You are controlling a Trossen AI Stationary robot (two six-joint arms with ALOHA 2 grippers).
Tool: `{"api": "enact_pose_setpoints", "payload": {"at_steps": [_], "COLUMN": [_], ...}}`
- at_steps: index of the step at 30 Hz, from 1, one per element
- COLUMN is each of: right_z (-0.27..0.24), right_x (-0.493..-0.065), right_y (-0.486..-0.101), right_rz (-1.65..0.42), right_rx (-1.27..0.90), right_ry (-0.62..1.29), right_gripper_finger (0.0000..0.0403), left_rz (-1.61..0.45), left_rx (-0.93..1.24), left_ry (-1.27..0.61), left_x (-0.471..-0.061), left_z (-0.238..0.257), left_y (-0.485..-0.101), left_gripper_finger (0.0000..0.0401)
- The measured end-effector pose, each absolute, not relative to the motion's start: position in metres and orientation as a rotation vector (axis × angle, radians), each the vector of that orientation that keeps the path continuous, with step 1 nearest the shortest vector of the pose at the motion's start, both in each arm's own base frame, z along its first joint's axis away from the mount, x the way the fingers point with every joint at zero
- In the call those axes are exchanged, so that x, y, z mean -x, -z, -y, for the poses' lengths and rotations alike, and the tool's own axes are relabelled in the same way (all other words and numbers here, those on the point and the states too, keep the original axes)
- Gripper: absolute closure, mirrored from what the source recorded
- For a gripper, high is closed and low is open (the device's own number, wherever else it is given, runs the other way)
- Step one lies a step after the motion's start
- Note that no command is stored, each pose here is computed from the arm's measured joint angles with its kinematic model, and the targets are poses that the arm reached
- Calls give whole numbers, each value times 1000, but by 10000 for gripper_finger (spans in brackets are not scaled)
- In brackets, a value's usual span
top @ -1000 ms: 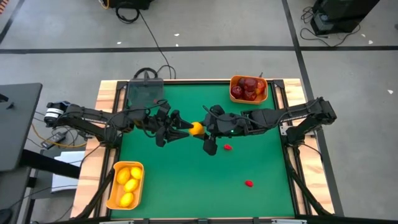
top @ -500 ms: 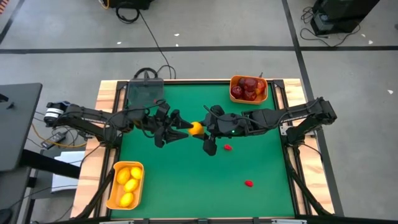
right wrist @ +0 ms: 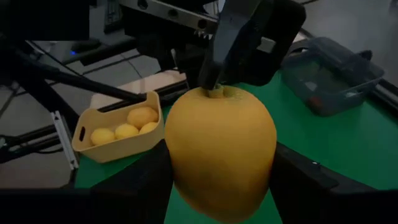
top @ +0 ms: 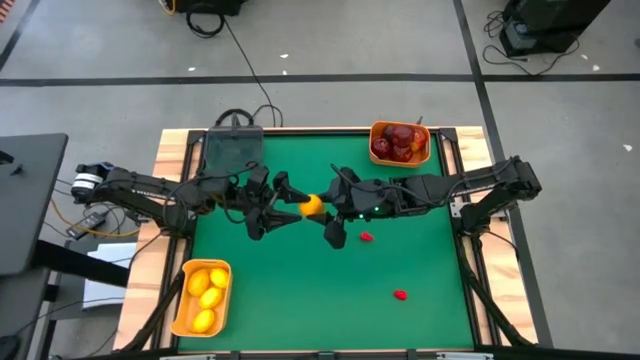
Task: Sort produce into baskets
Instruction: Put the lemon into the yellow bin
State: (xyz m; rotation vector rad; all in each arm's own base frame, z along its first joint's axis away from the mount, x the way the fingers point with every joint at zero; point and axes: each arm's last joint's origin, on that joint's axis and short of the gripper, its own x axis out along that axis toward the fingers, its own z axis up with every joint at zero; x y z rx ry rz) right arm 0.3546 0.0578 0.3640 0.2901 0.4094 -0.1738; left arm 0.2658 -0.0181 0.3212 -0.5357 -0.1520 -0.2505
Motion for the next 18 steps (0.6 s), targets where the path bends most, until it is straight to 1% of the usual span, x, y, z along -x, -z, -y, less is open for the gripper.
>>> {"api": "enact_pose_setpoints", "payload": {"at_steps": [14,18], "right_z": [-59,-60], "right_x": [-354,-354], "right_y": [-361,-361], "right_rz": [-432,-448], "right_rx": [-283,-293], "right_ry": [155,113], "right_gripper_finger": [166,166], "left_rz": [106,91], "left_rx": [595,598], "left_ry": [250,251], "left_x": [-267,-267], "left_z": [20,21], "left_y": [-317,-316], "left_gripper_finger": [73,73]}}
